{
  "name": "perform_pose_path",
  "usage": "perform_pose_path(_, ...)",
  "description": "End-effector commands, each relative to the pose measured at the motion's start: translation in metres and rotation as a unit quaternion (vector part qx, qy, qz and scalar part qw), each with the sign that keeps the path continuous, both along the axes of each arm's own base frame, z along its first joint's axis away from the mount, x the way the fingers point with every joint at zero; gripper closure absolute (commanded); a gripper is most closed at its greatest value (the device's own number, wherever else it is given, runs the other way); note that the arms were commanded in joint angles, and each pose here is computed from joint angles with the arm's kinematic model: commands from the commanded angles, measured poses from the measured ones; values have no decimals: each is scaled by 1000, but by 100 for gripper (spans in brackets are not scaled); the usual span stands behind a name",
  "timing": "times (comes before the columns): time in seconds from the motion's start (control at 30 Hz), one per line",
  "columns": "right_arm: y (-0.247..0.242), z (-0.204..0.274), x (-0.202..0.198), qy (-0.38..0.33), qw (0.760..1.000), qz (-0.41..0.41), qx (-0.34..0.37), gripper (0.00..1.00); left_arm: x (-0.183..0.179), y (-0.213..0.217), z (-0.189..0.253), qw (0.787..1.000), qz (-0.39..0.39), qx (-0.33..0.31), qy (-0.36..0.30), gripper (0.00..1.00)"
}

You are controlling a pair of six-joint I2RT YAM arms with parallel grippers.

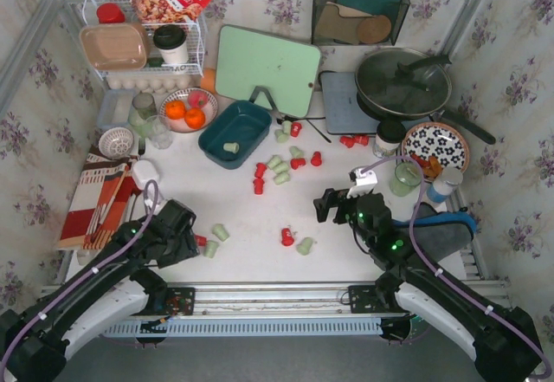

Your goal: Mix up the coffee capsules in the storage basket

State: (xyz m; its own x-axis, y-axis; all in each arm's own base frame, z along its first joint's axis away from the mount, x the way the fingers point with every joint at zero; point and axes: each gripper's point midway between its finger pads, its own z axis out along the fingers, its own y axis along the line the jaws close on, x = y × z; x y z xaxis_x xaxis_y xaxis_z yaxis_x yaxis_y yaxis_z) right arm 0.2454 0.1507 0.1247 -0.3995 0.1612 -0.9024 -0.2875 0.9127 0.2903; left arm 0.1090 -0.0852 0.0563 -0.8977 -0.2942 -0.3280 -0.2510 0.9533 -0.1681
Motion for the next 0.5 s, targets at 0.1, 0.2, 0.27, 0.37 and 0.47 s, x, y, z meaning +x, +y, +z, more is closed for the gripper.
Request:
perform_pose_path(0.1, 3, -3, -6, 0, 1000, 13, 13, 0, 3, -2, -13, 1000, -3, 18, 5, 37)
perform_pose_path(0.2, 4, -2, -7, -3, 1000, 18, 13, 0, 8, -1, -16, 1000, 1, 30, -1, 37)
perform_pose_path(0.27, 5, -2, -7, -3, 1000, 22, 13, 0, 14, -4, -13, 1000, 3, 26, -11, 36)
perform_pose_path(0.37, 6, -3, -8, -3, 1000, 25, 14, 0, 25, -13, -5, 999, -10, 10, -31, 37)
perform_pose_path(0.47, 8, -4, -9, -6, 999, 33, 14, 0, 32, -14, 0, 999, -21, 18, -42, 37)
